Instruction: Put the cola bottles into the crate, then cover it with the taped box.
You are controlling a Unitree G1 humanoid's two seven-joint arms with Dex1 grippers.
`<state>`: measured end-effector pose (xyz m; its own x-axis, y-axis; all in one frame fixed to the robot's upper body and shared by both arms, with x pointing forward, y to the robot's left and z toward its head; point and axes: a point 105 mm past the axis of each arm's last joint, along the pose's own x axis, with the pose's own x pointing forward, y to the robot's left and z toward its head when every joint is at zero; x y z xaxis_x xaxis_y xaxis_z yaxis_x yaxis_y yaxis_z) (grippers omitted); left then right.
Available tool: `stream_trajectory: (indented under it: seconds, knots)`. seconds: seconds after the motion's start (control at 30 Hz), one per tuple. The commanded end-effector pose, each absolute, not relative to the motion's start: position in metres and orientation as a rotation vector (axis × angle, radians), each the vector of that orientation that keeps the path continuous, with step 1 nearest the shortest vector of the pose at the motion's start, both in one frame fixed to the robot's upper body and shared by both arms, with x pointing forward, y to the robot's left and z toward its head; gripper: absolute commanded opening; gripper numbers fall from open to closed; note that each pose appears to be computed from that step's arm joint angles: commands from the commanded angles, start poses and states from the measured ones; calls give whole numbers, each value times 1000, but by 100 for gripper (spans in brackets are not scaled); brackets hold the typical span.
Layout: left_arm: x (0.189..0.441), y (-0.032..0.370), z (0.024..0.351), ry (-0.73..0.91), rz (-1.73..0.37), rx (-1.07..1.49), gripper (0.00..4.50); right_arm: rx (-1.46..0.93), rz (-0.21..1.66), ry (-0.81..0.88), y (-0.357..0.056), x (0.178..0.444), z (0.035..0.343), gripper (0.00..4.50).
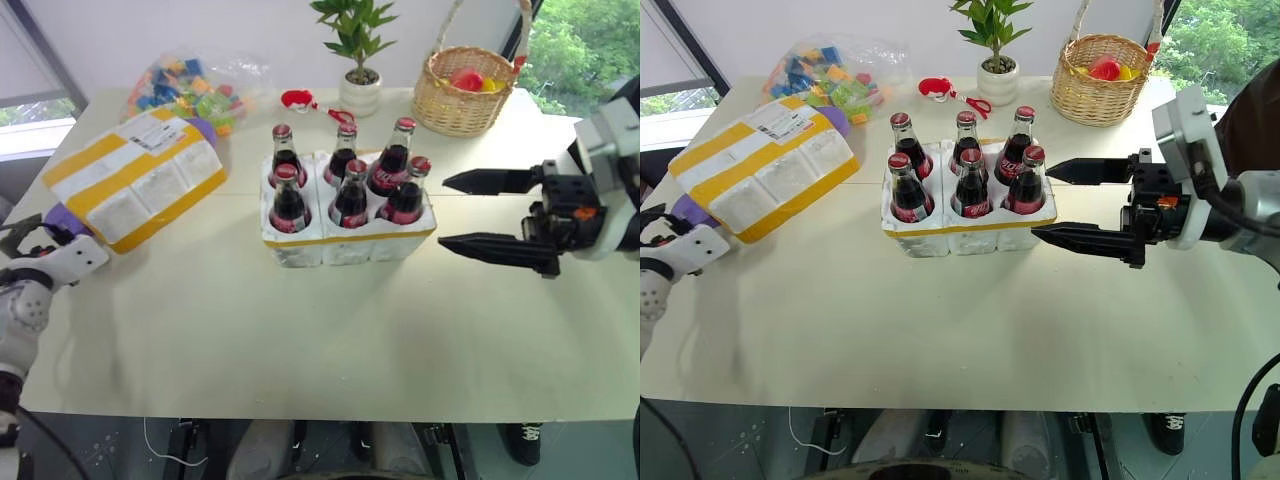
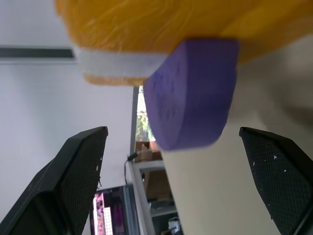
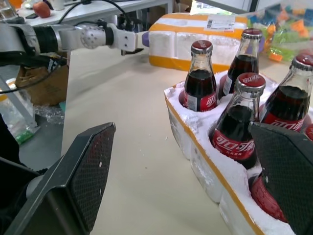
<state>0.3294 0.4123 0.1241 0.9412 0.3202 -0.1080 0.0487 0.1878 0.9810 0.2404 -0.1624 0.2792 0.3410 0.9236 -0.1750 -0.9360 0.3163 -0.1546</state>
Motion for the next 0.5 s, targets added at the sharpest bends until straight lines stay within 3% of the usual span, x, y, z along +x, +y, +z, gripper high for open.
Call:
stream_trajectory:
  seconds: [0.03, 0.27, 0.37, 0.5]
  knots:
    - [337, 417, 127, 315, 214, 1392, 450, -274, 1211, 7, -163, 234, 291, 446]
    - [355, 411, 127, 300, 189, 1385, 450, -273, 1191, 7, -165, 234, 290, 446]
    - [358, 407, 127, 283, 171, 1383, 367, -271, 1189, 9, -165, 234, 288, 450]
    - [358, 408, 131, 270, 186, 1368, 161, -276, 1177, 17, -168, 236, 286, 450]
